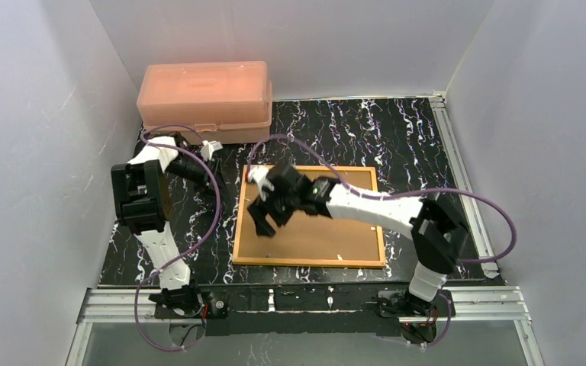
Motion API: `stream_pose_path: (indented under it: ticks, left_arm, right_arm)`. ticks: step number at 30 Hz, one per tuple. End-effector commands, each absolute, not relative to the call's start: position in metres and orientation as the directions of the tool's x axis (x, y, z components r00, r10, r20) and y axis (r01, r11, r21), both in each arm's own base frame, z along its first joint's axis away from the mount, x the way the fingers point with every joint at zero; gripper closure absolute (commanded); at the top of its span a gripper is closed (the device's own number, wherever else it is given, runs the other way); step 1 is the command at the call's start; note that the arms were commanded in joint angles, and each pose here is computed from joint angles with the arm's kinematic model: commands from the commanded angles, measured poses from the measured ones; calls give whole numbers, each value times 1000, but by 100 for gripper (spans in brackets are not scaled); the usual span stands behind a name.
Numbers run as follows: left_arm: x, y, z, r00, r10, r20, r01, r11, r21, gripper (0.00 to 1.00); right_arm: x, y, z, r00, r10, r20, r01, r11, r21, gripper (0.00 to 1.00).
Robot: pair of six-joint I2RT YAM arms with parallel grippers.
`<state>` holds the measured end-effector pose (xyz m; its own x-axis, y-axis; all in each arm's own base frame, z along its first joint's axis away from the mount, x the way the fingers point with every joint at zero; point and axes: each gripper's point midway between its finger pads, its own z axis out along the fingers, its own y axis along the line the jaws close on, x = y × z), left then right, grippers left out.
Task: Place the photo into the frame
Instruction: Install the photo frame at the center of the board, then turn over the photo frame at the center of the board.
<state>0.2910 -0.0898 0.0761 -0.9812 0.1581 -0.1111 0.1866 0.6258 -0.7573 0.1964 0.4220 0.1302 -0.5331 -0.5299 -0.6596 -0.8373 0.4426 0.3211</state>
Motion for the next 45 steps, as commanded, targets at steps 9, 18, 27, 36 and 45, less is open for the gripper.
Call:
stream_pose_path:
  ticks: [9, 18, 27, 36, 45]
  left_arm:
    - [257, -54, 169, -926, 223, -304, 367, 719, -590, 2]
    - [253, -35, 187, -904, 190, -383, 362, 815, -452, 2]
    - [270, -27, 213, -879, 119, -462, 339, 837, -430, 1]
    - [279, -30, 284, -538, 21, -842, 553, 763, -335, 2]
    - [213, -63, 256, -177, 369, -912, 873, 488, 28, 3]
  right_arm:
    - [111, 361, 55, -239, -821, -518, -955, 296, -29, 31]
    - [104, 371, 34, -116, -876, -468, -965, 211, -155, 54]
    - [98, 369, 25, -78, -895, -439, -949, 201, -243, 94]
    - [112, 404, 87, -55, -820, -570, -946, 225, -233, 99]
    - [141, 418, 156, -132, -686, -716, -963, 259, -70, 99]
